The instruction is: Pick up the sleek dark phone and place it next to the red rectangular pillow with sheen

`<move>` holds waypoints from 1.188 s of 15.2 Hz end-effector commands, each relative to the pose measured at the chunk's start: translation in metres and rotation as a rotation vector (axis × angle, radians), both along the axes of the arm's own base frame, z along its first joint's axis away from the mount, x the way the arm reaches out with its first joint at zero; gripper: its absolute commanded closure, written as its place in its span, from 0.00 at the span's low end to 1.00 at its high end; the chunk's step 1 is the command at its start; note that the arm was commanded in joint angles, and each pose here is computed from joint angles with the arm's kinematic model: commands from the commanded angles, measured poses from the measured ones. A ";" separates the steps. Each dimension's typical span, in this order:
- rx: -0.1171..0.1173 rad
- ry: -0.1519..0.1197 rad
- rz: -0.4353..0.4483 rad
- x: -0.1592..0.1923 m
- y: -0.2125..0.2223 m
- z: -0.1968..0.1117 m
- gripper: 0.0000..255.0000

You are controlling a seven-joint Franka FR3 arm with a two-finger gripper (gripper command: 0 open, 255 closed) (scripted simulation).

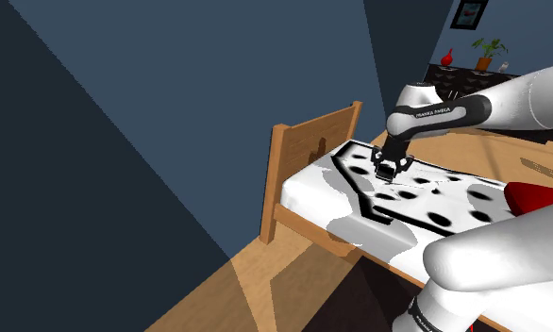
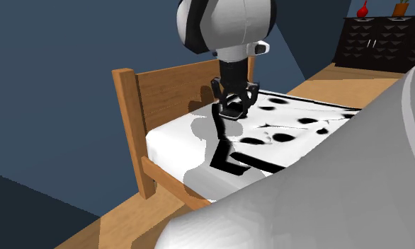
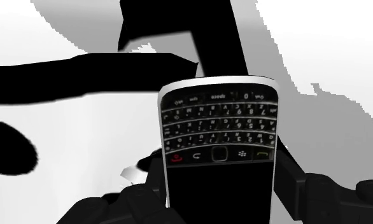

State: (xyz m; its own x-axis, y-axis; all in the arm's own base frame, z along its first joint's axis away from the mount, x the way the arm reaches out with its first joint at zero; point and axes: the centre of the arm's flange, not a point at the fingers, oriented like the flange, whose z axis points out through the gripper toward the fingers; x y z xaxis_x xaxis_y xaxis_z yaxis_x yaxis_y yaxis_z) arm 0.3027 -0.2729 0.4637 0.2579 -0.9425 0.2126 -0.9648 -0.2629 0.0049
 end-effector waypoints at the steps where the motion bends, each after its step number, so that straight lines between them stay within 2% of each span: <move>1: 0.000 0.000 0.000 0.001 -0.001 0.011 1.00; 15: 0.000 0.000 0.000 0.001 -0.001 0.084 1.00; 18: 0.000 0.000 0.000 -0.038 -0.008 0.084 1.00</move>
